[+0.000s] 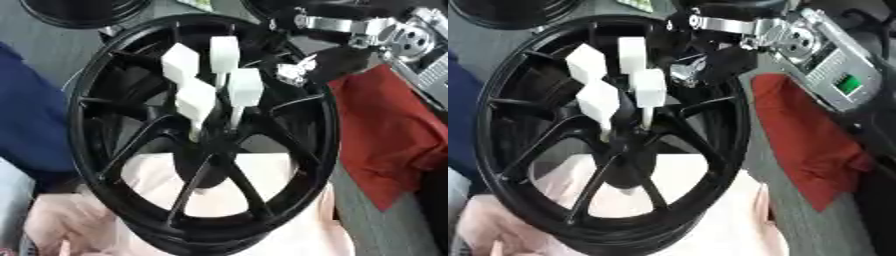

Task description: Pull the pin out of the wheel hub.

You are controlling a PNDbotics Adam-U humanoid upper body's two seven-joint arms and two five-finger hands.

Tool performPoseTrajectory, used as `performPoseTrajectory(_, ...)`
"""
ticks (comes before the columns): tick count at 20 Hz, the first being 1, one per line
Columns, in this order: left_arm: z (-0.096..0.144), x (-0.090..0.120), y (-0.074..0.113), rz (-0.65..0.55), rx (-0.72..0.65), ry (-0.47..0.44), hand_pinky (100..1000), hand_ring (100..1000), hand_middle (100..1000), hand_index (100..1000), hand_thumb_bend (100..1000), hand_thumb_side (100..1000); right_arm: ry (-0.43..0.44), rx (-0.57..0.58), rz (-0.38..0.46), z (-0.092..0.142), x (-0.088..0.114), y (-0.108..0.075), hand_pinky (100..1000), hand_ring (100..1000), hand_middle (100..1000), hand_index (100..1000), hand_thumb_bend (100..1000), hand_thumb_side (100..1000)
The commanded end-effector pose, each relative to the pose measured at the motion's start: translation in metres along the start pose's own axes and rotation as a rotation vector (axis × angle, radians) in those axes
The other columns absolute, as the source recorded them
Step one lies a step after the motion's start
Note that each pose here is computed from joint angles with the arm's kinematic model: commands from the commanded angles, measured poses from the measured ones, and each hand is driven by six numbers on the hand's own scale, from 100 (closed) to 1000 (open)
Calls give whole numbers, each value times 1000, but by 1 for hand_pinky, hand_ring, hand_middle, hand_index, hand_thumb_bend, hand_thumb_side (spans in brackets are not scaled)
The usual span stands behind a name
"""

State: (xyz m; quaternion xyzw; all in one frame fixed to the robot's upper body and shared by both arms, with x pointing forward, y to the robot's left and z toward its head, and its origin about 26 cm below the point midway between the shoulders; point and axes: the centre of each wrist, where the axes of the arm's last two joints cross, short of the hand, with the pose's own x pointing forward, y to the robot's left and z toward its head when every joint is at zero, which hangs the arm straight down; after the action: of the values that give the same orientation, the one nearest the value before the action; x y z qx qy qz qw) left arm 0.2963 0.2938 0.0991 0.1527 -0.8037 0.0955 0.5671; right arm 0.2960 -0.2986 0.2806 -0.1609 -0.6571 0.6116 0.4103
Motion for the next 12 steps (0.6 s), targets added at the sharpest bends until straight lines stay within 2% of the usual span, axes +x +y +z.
performPoseTrajectory(1,-3,5,3,-10,-4,-22,710,516,556,748,727,457,-13,-3,46,2,5,-8,826,877,834,873,100,557)
performPoseTrajectory(2,-3,5,2,-9,-4,-22,710,516,556,748,727,457,-13,1,52,2,5,-7,828,878,835,873,100,541)
performPoseTrajectory(5,-3,5,3,-10,-3,-23,711,516,556,748,727,457,-6,10,66,1,6,-5,839,883,840,879,100,406)
performPoseTrajectory(12,-4,5,2,-8,-4,-25,712,516,556,748,725,457,-13,15,85,-1,6,-4,835,874,832,884,100,461)
